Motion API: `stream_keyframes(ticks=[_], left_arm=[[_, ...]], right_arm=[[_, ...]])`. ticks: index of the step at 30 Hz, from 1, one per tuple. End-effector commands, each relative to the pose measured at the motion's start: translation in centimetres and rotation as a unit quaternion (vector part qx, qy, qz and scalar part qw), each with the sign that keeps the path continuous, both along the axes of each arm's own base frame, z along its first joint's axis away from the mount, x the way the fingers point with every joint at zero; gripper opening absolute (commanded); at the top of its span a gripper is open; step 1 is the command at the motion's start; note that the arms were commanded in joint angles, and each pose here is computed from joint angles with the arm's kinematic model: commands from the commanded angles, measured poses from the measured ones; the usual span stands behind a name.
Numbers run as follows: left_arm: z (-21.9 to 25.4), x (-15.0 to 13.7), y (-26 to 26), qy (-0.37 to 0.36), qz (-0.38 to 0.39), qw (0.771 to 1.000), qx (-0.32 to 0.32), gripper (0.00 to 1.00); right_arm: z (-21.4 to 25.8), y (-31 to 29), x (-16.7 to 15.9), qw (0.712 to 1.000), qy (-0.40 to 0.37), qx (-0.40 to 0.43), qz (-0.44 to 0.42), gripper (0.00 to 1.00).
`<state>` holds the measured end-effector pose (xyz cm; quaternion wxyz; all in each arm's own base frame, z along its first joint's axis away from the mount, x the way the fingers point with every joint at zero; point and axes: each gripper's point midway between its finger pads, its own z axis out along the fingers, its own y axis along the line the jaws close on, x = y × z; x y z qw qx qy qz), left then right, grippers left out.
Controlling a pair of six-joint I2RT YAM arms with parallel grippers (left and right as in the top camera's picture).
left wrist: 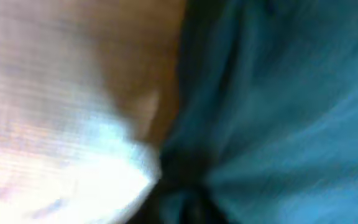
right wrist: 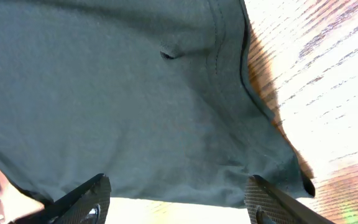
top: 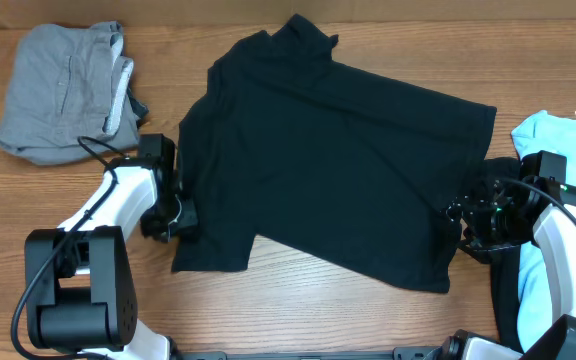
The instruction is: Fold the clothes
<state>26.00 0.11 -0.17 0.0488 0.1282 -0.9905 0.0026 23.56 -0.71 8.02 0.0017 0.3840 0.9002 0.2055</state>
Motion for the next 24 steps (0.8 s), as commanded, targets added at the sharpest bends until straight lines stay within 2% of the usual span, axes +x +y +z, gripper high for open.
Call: stream_keyframes(ticks=[1,5,8,11,14,17,19,20,21,22,24], left_arm=[[0.3,-1.7,2.3,0.038,0.027,0.998,0.052,0.04],[1.2,-4.9,6.2,0.095,0.106,0.983,0.112,0.04],[1.4,-6.2,8.0,0.114,0.147,0.977,0.100,0.04],[1.1,-6.5,8.3,0.112,0.174,0.977,0.047,0.04],[0.9,-5.6,7.3,0.092,0.170,0.981,-0.018,0.13],[0.8,-5.2,6.6,0.083,0.152,0.984,-0.037,0.30],[0.8,-5.1,6.3,0.083,0.141,0.986,-0.038,0.46],[0.8,-5.0,6.2,0.083,0.138,0.986,-0.037,0.57],[0.8,-5.0,6.0,0.083,0.135,0.987,-0.038,0.61],[0.8,-4.9,6.0,0.083,0.133,0.987,-0.037,0.64],[0.8,-4.8,5.7,0.082,0.129,0.987,-0.041,0.67]], right_arm=[[0.8,-0.4,0.6,1.000,-0.017,-0.011,0.002,0.72],[0.5,-1.2,0.2,0.999,-0.005,-0.036,-0.003,0.69],[0.1,-1.1,-0.2,0.999,0.003,-0.036,-0.003,0.68],[-0.7,-0.8,-1.1,0.999,0.023,-0.029,-0.015,0.68],[-1.7,-0.5,-1.9,0.998,0.043,-0.021,-0.030,0.67],[-2.6,-0.3,-2.2,0.998,0.047,-0.015,-0.034,0.67],[-3.0,-0.3,-1.4,0.999,0.028,-0.016,-0.034,0.63],[-3.2,-0.5,-0.9,0.999,0.015,-0.018,-0.034,0.60],[-3.3,-0.7,-0.1,0.999,-0.004,-0.024,-0.035,0.55],[-3.4,-1.0,0.7,0.999,-0.023,-0.030,-0.035,0.41],[-3.3,-1.3,2.4,0.997,-0.064,-0.032,-0.035,0.24]])
